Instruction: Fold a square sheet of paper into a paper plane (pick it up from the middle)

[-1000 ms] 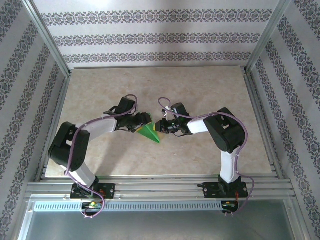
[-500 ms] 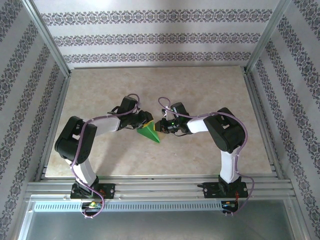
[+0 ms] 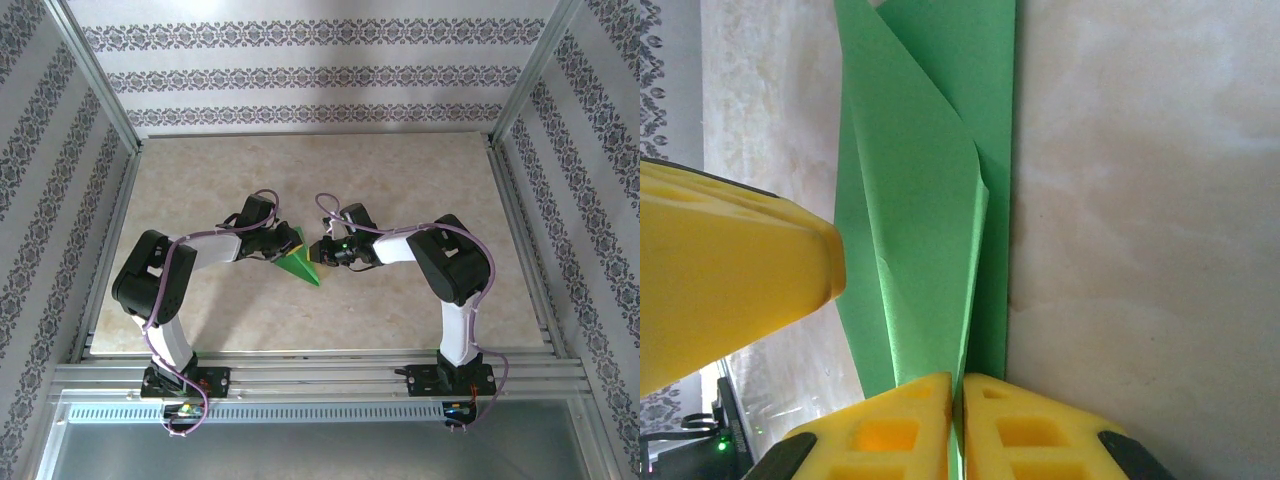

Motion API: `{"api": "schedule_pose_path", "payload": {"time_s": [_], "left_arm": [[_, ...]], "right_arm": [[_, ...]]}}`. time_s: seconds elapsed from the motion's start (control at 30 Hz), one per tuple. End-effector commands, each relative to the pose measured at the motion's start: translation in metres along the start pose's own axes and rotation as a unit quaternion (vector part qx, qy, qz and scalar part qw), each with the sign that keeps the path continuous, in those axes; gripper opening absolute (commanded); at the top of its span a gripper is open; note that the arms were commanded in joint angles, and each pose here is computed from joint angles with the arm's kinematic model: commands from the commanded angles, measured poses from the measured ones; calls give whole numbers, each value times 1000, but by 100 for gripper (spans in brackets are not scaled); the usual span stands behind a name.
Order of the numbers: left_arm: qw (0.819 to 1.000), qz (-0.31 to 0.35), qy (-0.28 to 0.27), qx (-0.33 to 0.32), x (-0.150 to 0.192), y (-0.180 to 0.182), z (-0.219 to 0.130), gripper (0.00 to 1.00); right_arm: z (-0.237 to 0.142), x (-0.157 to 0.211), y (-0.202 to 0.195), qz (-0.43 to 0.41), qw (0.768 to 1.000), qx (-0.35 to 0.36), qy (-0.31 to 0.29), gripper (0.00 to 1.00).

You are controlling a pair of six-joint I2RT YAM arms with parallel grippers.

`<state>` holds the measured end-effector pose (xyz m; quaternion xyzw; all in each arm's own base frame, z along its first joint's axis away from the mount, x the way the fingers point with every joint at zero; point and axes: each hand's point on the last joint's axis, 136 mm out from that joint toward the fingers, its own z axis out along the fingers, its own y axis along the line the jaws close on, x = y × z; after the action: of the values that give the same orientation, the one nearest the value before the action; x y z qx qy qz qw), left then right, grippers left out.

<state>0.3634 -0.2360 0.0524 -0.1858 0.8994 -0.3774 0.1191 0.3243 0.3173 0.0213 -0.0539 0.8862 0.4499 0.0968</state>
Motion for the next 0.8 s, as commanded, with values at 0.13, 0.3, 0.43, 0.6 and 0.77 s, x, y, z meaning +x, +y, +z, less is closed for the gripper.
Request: {"api": "schedule_pose_path", "payload": {"time_s": [0.13, 0.3, 0.43, 0.6, 0.77], "left_arm": [[1000, 0, -4, -24, -4, 14, -1, 14], [1000, -1, 0, -29, -3, 18, 1, 14], [999, -1, 0, -32, -3, 20, 3, 14], [999, -2, 6, -32, -3, 21, 7, 14], [999, -1, 7, -31, -4, 21, 9, 14]], "right_arm": [[6, 20, -44, 41, 997, 66, 28, 16], [6, 21, -46, 44, 996, 70, 28, 16], [7, 21, -48, 47, 996, 71, 29, 16], [7, 22, -48, 48, 996, 71, 31, 16], [8, 23, -49, 49, 996, 71, 31, 16]]}}
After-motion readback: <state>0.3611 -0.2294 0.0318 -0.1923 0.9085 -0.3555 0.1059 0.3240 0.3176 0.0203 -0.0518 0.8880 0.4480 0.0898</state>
